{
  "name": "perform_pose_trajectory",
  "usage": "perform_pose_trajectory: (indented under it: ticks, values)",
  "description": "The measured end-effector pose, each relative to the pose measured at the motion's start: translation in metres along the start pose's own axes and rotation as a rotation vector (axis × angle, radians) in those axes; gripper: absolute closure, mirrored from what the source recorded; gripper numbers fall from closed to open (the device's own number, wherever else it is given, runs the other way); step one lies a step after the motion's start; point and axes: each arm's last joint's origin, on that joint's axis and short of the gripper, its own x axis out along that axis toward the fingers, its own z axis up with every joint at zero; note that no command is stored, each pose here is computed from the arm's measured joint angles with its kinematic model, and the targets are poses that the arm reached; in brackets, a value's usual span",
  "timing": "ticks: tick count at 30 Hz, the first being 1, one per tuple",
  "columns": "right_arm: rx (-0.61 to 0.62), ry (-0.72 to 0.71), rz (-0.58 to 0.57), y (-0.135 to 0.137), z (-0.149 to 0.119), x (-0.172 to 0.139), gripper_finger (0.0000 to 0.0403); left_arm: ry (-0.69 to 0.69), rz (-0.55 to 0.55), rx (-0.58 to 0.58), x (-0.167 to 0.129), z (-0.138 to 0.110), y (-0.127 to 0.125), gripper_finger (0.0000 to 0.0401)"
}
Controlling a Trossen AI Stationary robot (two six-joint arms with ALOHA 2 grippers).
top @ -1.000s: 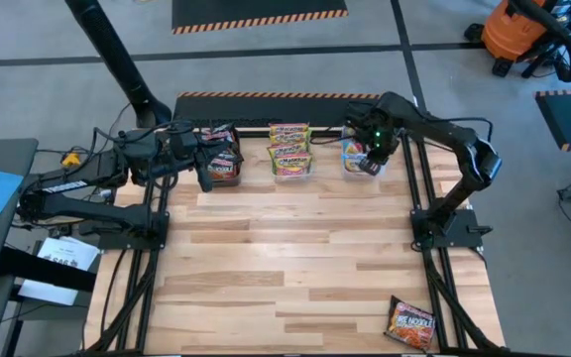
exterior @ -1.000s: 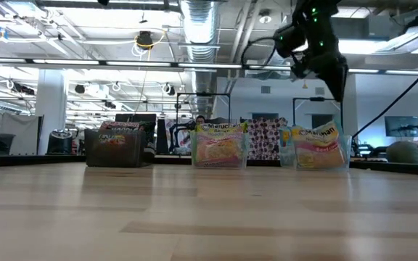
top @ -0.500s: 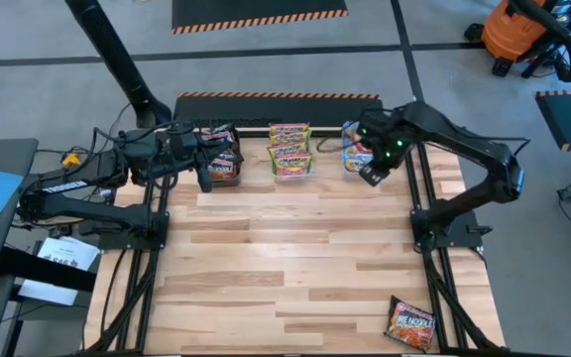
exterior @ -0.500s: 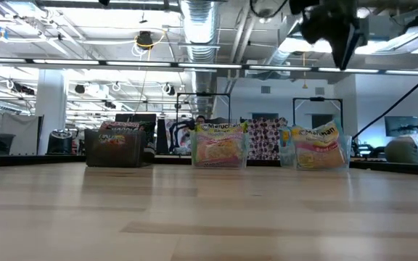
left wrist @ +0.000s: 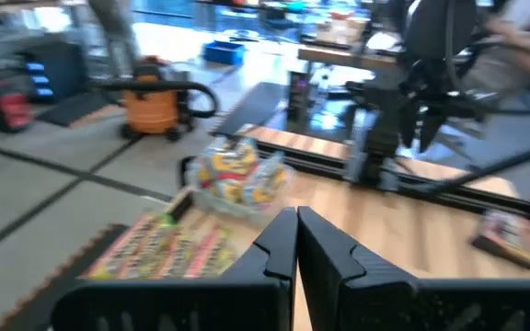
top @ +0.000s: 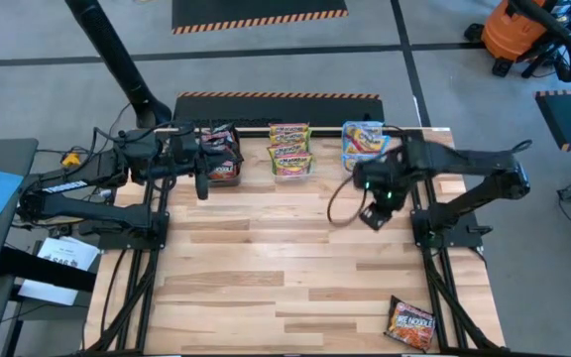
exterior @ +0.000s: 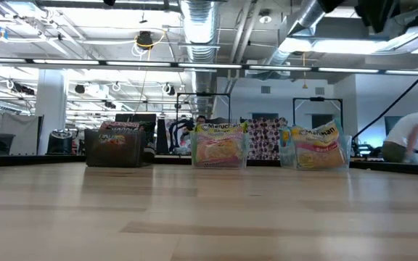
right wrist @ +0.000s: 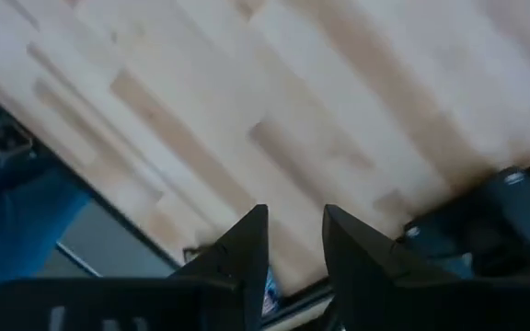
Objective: Sort Maruchan noodles
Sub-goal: Put the black noodle pack into the black bin
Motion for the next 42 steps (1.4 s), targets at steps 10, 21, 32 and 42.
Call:
perform_pose_trajectory:
  ticks: [10, 21, 32, 42]
  values:
    - [-0.004, 0.179, -0.032, 0.050, -0.051, 0.026, 0.0209, 0.026, -0.198, -0.056, -0.001, -0.001, -0.006, 0.0401]
    - [-0.037, 0.320, -0.173, 0.099, -0.098, 0.078, 0.0184, 0.134, -0.302, -0.095, -0.002, -0.010, -0.008, 0.0401]
    - [-0.151, 0.520, -0.202, 0.142, -0.134, 0.149, 0.0184, 0.192, -0.346, -0.111, -0.003, -0.014, -0.009, 0.0401]
    - [-0.166, 0.646, -0.312, 0.155, -0.161, 0.207, 0.0184, 0.193, -0.346, -0.111, -0.003, -0.014, -0.009, 0.0401]
